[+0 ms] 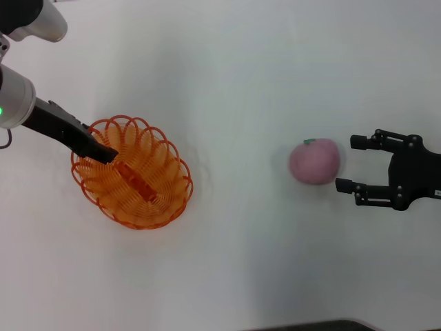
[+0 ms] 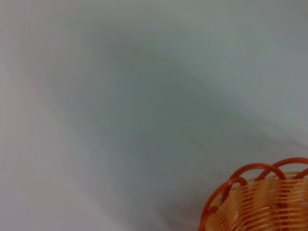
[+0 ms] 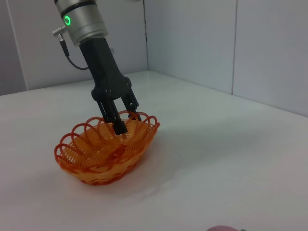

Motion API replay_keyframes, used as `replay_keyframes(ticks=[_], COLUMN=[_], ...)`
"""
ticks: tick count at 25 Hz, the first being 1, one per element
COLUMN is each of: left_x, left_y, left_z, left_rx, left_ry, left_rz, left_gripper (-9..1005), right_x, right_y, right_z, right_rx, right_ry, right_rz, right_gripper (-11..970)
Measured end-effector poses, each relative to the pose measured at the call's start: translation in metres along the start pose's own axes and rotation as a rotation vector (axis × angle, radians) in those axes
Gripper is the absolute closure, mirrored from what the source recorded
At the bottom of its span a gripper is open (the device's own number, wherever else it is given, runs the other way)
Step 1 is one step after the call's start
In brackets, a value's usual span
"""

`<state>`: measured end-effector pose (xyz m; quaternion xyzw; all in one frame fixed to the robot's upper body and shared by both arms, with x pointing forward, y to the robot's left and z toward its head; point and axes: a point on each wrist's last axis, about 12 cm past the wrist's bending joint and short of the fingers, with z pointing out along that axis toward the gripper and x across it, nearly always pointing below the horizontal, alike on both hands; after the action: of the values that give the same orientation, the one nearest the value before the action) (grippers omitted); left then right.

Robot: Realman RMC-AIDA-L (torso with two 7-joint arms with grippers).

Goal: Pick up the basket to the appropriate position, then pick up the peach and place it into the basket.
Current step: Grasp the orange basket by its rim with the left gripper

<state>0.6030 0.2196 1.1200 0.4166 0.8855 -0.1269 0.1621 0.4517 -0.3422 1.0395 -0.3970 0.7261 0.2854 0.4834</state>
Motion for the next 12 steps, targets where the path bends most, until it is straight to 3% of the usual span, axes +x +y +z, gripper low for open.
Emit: replay_keyframes(ticks=[2, 12], left_x=[0.0004, -0.0005], left_y=[0.0002, 0.0012], left_z=[-0.0001, -0.0012], left_rx=[-0.001, -0.005], left_ry=[-0.001, -0.006], left_rz=[-0.002, -0.027], left_gripper=[243, 632], right_x=[-0.0001, 0.0002], right_y=[-0.0001, 0.0002], right_z=[0.0003, 0.0003], right_rx=[-0.001, -0.001], right_ry=[0.000, 0.000], right_rz=[0.000, 0.002], right_gripper=[108, 107])
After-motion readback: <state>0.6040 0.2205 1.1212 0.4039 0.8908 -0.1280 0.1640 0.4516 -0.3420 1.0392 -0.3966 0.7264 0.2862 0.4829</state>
